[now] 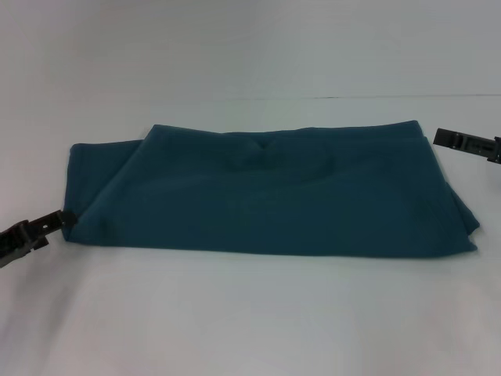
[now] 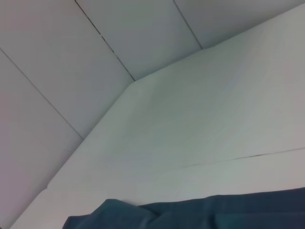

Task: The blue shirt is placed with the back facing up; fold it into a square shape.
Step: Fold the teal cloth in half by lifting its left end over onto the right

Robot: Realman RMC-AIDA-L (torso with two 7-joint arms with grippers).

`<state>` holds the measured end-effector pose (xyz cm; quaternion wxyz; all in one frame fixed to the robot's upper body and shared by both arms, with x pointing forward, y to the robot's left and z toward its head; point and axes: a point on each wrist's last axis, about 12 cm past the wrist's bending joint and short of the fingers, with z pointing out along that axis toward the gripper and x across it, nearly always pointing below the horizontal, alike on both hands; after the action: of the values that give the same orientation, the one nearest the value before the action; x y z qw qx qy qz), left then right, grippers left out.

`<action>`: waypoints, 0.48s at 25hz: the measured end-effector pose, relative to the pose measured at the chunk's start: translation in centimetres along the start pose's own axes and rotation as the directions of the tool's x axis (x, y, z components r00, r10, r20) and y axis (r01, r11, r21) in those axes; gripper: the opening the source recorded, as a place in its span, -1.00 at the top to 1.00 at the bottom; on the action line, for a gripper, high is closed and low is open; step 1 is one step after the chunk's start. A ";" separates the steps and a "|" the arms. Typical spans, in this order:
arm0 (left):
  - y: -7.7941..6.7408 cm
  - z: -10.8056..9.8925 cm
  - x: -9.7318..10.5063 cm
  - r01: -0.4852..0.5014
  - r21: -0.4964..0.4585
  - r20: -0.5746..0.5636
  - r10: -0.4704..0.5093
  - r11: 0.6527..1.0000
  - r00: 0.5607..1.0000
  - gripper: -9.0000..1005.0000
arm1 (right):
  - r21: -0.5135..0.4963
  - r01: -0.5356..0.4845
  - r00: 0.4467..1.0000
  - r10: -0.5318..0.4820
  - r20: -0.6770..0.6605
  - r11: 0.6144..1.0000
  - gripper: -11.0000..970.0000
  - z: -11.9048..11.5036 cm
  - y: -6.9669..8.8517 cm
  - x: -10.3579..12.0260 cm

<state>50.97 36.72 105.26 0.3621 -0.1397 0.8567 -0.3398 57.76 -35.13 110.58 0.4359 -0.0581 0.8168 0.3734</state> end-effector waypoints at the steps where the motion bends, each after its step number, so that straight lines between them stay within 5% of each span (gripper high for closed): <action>1: 0.0 0.1 0.0 0.002 -0.004 0.003 -0.002 1.000 1.000 -0.78 | 0.000 -0.001 1.000 0.001 0.001 1.000 -0.93 0.0 0.0 0.0; 12: -0.3 2.4 0.0 0.024 -0.019 -0.002 -0.024 1.000 1.000 -0.78 | 0.000 -0.005 1.000 0.005 0.012 1.000 -0.92 0.0 0.0 -0.1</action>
<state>52.67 35.32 104.28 0.3555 -0.1529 0.8585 -0.3364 57.81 -35.17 110.65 0.4398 -0.0536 0.8144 0.3748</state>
